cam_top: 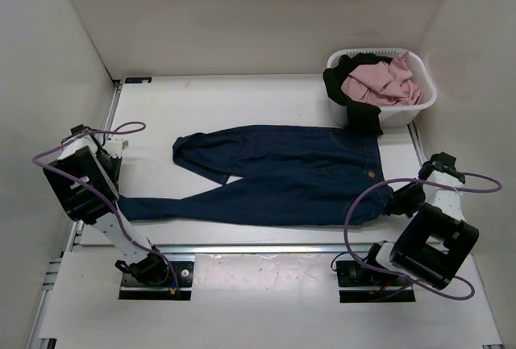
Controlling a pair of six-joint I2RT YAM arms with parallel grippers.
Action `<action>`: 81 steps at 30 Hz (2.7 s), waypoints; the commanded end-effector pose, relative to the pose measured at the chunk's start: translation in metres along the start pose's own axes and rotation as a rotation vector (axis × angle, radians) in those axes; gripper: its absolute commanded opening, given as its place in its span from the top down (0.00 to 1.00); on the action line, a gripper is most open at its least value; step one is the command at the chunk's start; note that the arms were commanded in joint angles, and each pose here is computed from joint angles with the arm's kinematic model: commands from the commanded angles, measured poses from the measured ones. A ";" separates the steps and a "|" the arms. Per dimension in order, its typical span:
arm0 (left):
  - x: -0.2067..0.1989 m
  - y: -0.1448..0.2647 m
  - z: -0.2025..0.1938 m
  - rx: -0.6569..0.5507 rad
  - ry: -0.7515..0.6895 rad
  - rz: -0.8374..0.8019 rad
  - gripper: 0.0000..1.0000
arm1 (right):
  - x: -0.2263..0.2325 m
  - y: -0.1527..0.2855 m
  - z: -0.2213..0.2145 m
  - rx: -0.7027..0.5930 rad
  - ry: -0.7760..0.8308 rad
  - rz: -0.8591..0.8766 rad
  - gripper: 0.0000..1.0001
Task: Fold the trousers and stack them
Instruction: Flatten the trousers out
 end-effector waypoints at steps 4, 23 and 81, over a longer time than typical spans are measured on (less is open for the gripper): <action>0.013 0.072 -0.005 -0.116 -0.015 0.245 0.86 | 0.017 0.012 0.011 -0.012 -0.005 0.064 1.00; -0.087 0.072 -0.141 0.232 -0.062 0.295 0.30 | 0.019 0.008 0.015 0.016 -0.017 0.066 1.00; -0.051 0.042 -0.131 0.027 -0.222 0.455 0.71 | -0.032 0.024 0.049 -0.091 -0.447 -0.012 1.00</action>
Point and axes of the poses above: each gripper's point midway between its finger pads, its own y axis back along the fingers, its own x axis along the line the jaws close on, z = x × y, the point moved 8 cm from there along y, back along the fingers, and after that the axes turned 13 degrees about -y, right-handed, at the moved point
